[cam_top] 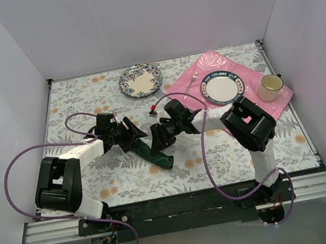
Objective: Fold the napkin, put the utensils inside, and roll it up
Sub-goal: Roll the napkin with the utensil
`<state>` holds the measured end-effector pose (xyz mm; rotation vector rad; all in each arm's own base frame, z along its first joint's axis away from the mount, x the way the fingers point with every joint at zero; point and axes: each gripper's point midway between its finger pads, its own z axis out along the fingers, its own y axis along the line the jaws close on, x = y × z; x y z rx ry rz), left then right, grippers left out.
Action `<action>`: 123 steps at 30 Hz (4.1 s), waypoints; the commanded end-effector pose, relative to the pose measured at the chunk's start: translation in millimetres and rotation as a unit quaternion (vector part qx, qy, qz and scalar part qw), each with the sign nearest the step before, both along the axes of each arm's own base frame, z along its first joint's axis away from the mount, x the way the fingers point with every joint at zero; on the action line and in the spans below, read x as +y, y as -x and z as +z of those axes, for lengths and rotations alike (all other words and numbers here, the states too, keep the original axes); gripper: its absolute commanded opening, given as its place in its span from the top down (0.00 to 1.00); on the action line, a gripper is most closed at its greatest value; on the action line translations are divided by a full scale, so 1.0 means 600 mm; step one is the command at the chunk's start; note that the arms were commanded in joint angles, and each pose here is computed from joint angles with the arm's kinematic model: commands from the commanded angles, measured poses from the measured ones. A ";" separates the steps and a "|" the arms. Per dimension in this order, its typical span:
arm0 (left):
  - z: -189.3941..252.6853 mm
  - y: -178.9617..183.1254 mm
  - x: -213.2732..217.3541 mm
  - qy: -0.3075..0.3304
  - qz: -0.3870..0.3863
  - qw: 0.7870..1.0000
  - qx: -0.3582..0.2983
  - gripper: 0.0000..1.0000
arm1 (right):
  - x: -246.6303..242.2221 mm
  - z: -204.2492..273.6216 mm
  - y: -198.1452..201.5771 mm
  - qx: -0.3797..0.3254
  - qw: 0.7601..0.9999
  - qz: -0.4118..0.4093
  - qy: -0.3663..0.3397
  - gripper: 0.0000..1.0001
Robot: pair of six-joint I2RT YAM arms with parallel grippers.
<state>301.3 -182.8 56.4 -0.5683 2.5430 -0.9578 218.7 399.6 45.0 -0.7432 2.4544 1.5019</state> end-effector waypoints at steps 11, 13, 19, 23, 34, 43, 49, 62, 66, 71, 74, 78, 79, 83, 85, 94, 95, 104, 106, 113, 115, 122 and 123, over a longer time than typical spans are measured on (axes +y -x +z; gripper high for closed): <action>-0.012 -0.007 -0.001 -0.008 -0.019 1.000 0.005 0.38 | -0.026 0.024 -0.003 -0.169 0.978 0.062 0.101 0.28; -0.022 -0.005 -0.001 -0.009 -0.018 1.000 0.013 0.38 | -0.022 0.020 0.000 -0.165 0.979 0.062 0.103 0.28; -0.020 -0.014 0.003 -0.016 -0.013 1.000 0.008 0.37 | -0.060 -0.020 -0.001 -0.183 0.971 0.026 0.152 0.30; -0.020 -0.021 0.006 -0.009 -0.014 1.000 0.014 0.37 | -0.089 -0.043 0.013 -0.191 0.965 0.025 0.175 0.31; 0.089 -0.071 -0.014 0.018 -0.042 0.998 -0.042 0.35 | -0.051 0.034 -0.010 -0.234 0.959 0.021 0.158 0.32; 0.083 -0.073 0.051 -0.040 0.042 0.998 0.005 0.34 | -0.016 0.090 -0.028 -0.333 0.923 0.018 0.191 0.21; 0.052 -0.050 0.135 -0.115 0.150 0.981 0.046 0.34 | 0.038 0.095 -0.021 -0.392 0.890 0.025 0.231 0.18; 0.044 -0.021 0.165 -0.123 0.172 0.976 0.058 0.34 | 0.067 0.026 -0.018 -0.448 0.836 0.030 0.316 0.20; 0.041 -0.019 0.168 -0.122 0.174 0.975 0.057 0.34 | 0.057 0.009 -0.023 -0.474 0.809 0.032 0.346 0.23; 0.043 -0.018 0.173 -0.121 0.177 0.975 0.055 0.34 | 0.047 -0.007 -0.026 -0.489 0.789 0.021 0.370 0.30; 0.044 -0.017 0.173 -0.119 0.175 0.976 0.052 0.34 | 0.042 -0.012 -0.031 -0.494 0.784 0.013 0.376 0.38; 0.045 -0.015 0.172 -0.111 0.169 0.978 0.048 0.34 | 0.046 -0.011 -0.033 -0.497 0.785 0.006 0.369 0.43; 0.045 -0.015 0.171 -0.110 0.165 0.979 0.046 0.34 | 0.045 -0.011 -0.034 -0.496 0.786 0.005 0.367 0.45; 0.042 -0.012 0.167 -0.102 0.156 0.981 0.048 0.34 | 0.047 -0.011 -0.033 -0.495 0.791 0.005 0.359 0.53; 0.041 -0.011 0.166 -0.101 0.154 0.982 0.048 0.34 | 0.046 -0.011 -0.036 -0.491 0.795 0.003 0.356 0.56; 0.038 -0.009 0.158 -0.087 0.140 0.985 0.050 0.34 | 0.048 0.008 -0.046 -0.482 0.811 -0.005 0.333 0.74; 0.039 -0.009 0.157 -0.085 0.137 0.986 0.049 0.34 | 0.049 0.009 -0.047 -0.476 0.817 -0.004 0.327 0.76; 0.060 -0.013 0.151 -0.063 0.124 0.990 0.036 0.34 | 0.063 0.023 -0.044 -0.382 0.891 0.001 0.247 0.83; 0.072 -0.017 0.153 -0.061 0.124 0.990 0.029 0.34 | 0.069 0.023 -0.032 -0.348 0.910 0.011 0.226 0.84; 0.116 -0.029 0.153 -0.051 0.113 0.992 0.009 0.33 | 0.072 0.043 -0.028 -0.205 0.973 0.014 0.109 0.85; 0.120 -0.027 0.147 -0.044 0.105 0.993 0.010 0.33 | 0.070 0.044 -0.012 -0.163 0.983 0.022 0.083 0.85; 0.141 -0.011 0.091 0.052 0.029 0.998 -0.014 0.33 | 0.064 0.050 -0.006 -0.067 0.998 0.016 0.009 0.84; 0.144 -0.013 0.085 0.066 0.023 0.997 -0.021 0.33 | 0.066 0.053 -0.007 -0.062 0.998 0.014 -0.009 0.84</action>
